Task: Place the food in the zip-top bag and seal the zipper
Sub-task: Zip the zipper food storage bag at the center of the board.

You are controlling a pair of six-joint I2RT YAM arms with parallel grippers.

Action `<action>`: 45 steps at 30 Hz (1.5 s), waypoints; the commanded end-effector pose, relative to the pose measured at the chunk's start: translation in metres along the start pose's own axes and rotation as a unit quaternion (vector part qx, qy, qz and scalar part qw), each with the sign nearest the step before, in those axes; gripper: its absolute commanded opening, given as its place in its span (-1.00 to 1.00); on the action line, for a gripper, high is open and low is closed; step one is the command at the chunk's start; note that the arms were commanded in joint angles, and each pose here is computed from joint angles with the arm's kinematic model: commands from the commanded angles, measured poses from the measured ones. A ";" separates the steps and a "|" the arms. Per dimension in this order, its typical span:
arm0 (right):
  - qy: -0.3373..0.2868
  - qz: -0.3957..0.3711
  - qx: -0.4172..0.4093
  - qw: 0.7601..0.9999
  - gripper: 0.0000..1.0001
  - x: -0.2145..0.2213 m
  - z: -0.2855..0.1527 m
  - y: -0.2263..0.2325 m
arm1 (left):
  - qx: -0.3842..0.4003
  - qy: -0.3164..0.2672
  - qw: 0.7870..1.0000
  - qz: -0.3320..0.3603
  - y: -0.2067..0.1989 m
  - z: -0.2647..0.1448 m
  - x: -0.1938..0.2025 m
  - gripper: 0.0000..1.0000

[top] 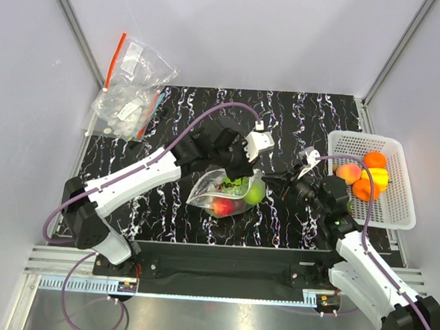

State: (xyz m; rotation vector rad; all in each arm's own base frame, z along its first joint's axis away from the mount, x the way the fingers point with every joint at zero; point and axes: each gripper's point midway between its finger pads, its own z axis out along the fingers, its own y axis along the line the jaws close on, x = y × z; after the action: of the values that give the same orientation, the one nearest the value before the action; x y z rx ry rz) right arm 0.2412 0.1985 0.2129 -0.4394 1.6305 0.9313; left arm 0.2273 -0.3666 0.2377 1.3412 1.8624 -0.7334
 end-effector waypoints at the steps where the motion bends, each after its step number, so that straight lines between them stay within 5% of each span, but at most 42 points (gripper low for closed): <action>1: -0.019 -0.029 -0.012 0.999 -0.22 -0.013 0.004 0.002 | 0.000 -0.023 1.000 0.007 0.003 -0.006 -0.025 -1.00; 4: -0.020 -0.041 -0.042 0.998 0.18 -0.012 0.006 0.010 | 0.007 -0.026 1.000 0.015 0.001 -0.007 -0.030 -1.00; 6: -0.027 -0.049 -0.057 0.997 0.28 -0.015 0.008 0.014 | 0.013 -0.025 0.999 0.017 -0.002 -0.011 -0.032 -1.00; 25: -0.039 -0.130 -0.167 0.977 0.23 -0.054 -0.002 0.062 | 0.043 0.005 0.998 0.051 -0.037 -0.058 -0.046 -0.98; 31: -0.007 -0.116 -0.213 0.970 -0.20 -0.050 -0.004 0.076 | 0.047 0.002 0.997 0.054 -0.038 -0.056 -0.046 -0.96; 40: 0.012 -0.109 -0.235 0.966 -0.05 -0.037 -0.002 0.081 | 0.053 -0.006 0.996 0.066 -0.041 -0.063 -0.051 -0.96; 45: 0.027 -0.102 -0.241 0.965 -0.52 -0.027 0.005 0.080 | 0.056 -0.009 0.996 0.067 -0.044 -0.068 -0.050 -0.96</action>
State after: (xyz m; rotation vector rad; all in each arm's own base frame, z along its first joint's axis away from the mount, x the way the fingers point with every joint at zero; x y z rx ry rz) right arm 0.1987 0.2402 0.2532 -0.9091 1.4141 1.1503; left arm 0.1900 -0.3551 0.2847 1.5288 1.8435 -0.7360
